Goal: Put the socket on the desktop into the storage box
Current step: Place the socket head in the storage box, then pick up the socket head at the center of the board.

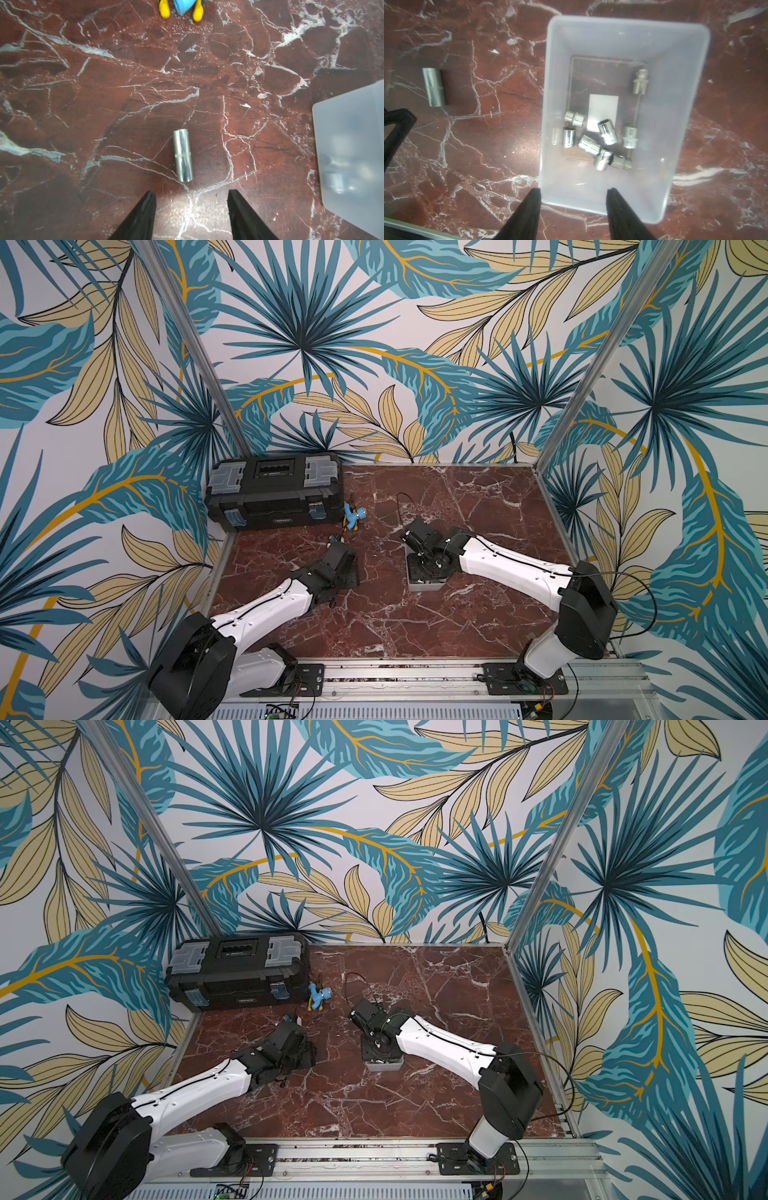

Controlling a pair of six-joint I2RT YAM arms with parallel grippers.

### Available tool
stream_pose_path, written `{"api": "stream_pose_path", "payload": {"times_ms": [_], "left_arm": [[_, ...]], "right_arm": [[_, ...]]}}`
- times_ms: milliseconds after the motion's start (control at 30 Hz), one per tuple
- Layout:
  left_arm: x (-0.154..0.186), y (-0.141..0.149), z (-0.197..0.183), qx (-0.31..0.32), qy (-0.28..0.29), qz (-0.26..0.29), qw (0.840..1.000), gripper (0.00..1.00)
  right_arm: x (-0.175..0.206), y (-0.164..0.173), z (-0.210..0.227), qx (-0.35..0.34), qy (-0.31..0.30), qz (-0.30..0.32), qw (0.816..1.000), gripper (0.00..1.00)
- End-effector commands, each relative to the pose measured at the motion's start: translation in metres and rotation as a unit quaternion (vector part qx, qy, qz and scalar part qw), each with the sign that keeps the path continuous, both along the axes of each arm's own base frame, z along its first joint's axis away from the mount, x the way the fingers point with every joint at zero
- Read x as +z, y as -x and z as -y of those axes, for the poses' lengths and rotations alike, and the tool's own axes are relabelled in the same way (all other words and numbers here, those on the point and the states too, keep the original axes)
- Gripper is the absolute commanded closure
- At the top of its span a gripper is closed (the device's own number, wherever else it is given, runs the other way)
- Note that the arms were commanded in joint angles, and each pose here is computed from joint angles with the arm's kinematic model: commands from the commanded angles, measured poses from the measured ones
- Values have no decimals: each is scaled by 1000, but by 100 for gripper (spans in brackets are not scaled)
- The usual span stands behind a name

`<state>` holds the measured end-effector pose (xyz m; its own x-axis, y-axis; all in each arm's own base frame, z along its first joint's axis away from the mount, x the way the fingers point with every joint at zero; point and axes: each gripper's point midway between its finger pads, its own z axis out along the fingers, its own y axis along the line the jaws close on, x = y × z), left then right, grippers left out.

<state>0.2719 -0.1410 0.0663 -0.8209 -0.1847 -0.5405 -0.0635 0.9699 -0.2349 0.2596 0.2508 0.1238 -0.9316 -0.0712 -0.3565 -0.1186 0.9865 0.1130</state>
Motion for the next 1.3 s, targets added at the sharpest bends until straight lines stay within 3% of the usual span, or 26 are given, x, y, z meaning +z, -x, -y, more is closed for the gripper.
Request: {"api": "stream_pose_path", "payload": {"times_ms": [0,333,700,1267], "left_arm": [[12,-15,5,10,9,9,1000,39],[8,-29,6,20,18,-18,999,40],[-9,-45,9,26,-13,-61,998,46],[-49,-41,-2,55,-53,-112,991,65]], "right_arm": [[24,2,3,2,-1,54,999,46],[61,13,-15,23,-63,135,989,56],[55,19,-16,21,-85,134,987,62],[52,22,-14,19,-85,133,987,64]]}}
